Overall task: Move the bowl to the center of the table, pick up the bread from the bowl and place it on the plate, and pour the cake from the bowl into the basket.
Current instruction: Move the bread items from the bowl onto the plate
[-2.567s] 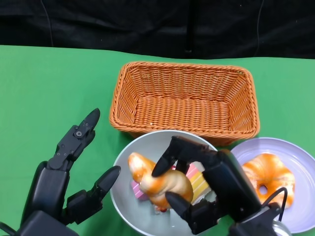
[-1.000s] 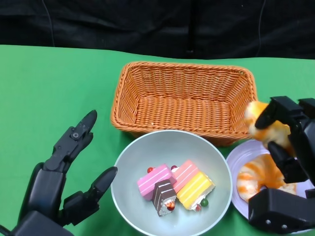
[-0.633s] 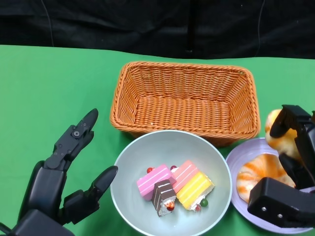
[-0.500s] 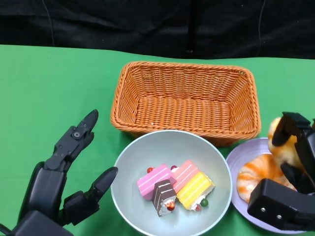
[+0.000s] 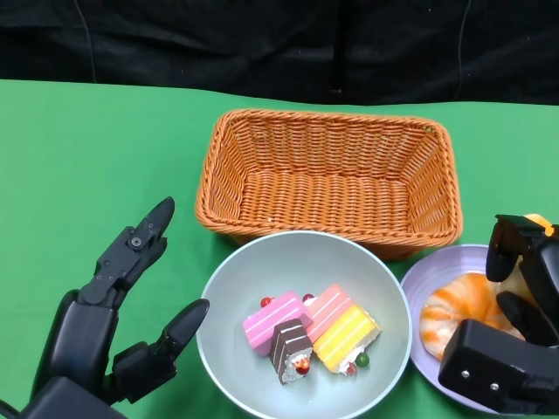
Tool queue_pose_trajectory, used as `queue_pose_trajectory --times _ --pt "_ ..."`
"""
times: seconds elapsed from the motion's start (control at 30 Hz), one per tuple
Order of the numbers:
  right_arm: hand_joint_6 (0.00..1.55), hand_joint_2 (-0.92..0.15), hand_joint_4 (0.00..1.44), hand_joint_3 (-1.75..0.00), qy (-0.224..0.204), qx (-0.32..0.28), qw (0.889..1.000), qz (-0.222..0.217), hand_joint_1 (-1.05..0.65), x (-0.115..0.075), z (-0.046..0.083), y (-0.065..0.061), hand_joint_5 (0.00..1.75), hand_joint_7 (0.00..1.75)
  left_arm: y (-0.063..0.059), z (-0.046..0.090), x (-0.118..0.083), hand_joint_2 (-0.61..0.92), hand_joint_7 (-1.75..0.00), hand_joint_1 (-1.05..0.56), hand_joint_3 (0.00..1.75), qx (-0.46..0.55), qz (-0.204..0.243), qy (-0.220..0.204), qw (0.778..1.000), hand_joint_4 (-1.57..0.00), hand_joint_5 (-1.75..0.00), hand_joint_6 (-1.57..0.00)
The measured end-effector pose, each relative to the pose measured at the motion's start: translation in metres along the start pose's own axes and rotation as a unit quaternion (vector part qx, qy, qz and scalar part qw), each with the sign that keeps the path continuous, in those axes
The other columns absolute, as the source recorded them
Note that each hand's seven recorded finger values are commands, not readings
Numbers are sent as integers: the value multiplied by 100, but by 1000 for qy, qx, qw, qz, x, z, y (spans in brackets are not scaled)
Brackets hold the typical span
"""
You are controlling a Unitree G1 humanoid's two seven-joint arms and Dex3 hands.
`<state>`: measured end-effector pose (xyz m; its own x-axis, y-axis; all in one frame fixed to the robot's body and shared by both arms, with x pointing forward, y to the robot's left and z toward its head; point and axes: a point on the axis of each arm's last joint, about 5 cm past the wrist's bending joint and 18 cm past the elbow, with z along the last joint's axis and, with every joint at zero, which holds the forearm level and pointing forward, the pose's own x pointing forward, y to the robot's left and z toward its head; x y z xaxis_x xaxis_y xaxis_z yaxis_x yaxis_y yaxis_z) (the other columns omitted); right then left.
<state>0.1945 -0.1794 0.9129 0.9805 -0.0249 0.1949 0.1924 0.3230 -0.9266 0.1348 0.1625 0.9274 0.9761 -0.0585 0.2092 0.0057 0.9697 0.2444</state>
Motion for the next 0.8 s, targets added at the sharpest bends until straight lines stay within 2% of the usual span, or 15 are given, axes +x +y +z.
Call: queue_pose_trajectory --times 0.03,0.07,0.13,0.27,0.8 --pt "80 -64 77 -57 5 1 1000 26 -22 0 1 -3 132 62 0 0 0 92 0 -61 47 0 0 0 1000 0 -67 -24" --pt "88 -71 75 -44 9 2 999 47 -23 0 2 -5 126 36 0 0 0 92 0 -61 47 -1 0 1 1000 0 -67 -24" --pt "95 -77 74 -32 14 6 997 79 -24 0 5 -8 121 13 0 0 0 92 0 -61 47 -1 -1 1 1000 0 -67 -24" --pt "98 -80 74 -27 15 8 996 90 -25 0 7 -10 120 6 0 0 0 92 0 -61 47 -1 -1 3 1000 0 -67 -24" --pt "100 -83 74 -22 17 7 996 90 -25 0 8 -11 120 2 0 0 0 92 0 -61 47 -1 -1 3 1000 0 -67 -24"
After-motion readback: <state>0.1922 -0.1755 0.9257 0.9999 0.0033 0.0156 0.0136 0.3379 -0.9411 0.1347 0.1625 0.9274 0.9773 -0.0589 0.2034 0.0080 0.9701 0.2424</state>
